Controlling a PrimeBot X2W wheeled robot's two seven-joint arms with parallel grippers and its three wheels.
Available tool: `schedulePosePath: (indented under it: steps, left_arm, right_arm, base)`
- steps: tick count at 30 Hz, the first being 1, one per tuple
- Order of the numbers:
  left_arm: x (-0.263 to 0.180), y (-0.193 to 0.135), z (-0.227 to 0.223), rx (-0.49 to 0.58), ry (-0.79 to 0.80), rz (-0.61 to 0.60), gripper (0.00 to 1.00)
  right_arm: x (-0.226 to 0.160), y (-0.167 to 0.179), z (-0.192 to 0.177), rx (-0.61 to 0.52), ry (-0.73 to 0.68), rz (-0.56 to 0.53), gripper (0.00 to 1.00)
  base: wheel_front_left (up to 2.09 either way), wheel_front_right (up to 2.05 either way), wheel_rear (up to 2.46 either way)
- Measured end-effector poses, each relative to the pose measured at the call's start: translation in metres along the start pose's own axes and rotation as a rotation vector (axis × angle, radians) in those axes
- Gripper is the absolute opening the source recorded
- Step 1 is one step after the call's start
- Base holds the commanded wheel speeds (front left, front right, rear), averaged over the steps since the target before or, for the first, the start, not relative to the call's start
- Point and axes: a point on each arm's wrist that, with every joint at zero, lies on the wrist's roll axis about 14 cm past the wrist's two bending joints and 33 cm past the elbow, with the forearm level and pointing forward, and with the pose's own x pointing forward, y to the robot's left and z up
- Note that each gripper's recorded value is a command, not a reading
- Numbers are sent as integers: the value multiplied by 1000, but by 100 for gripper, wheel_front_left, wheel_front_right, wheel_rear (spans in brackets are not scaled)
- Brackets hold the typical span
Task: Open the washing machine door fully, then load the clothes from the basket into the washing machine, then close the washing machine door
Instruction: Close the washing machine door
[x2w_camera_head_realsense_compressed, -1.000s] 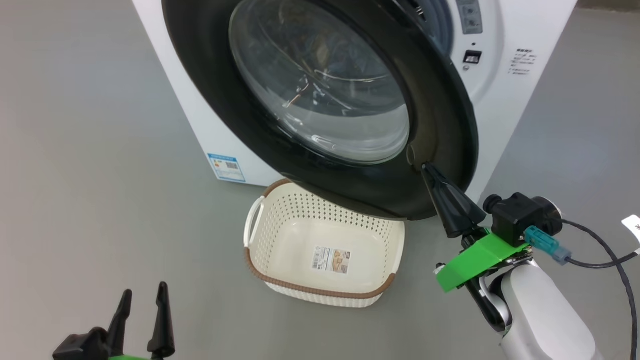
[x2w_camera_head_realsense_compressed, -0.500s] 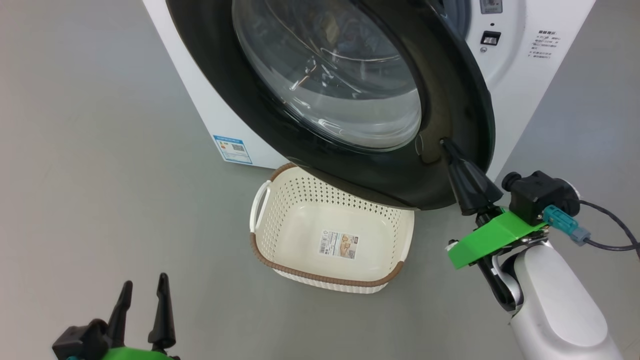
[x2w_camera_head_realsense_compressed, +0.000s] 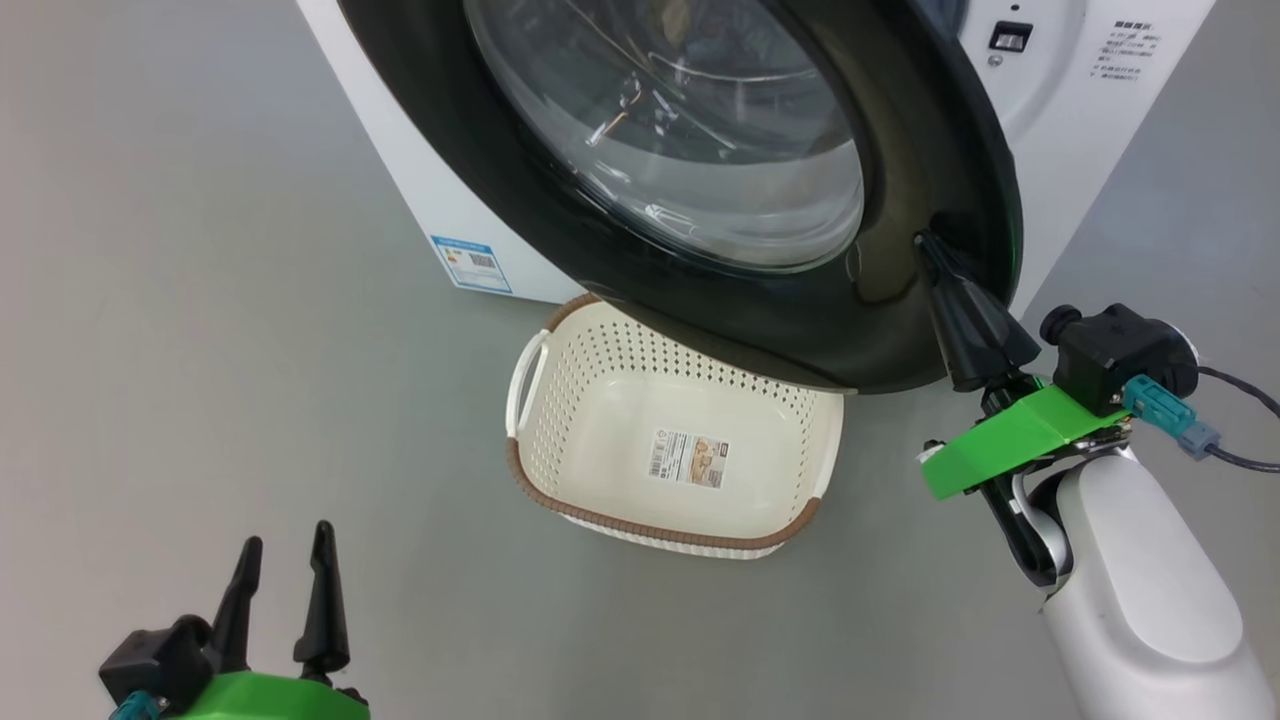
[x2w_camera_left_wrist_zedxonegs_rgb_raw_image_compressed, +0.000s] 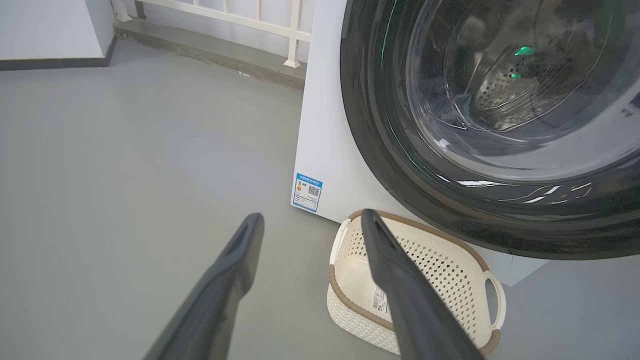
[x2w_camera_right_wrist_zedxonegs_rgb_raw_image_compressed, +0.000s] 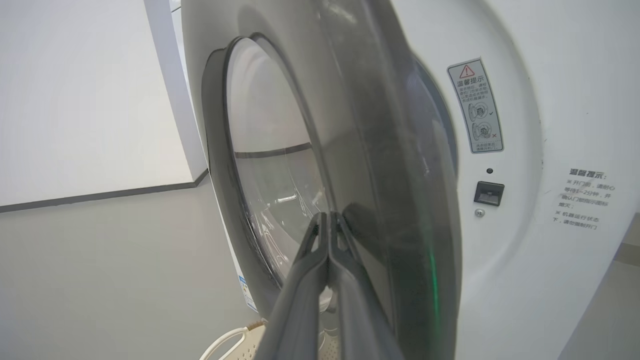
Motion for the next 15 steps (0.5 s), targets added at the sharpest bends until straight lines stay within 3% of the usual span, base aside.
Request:
schedulePosePath:
  steps: [15]
  left_arm:
    - [20,-2,-10,6,37,6,100]
  right_arm:
    - [27,-23,-9,-21,-26,-5,0]
  base:
    - [0,0,0]
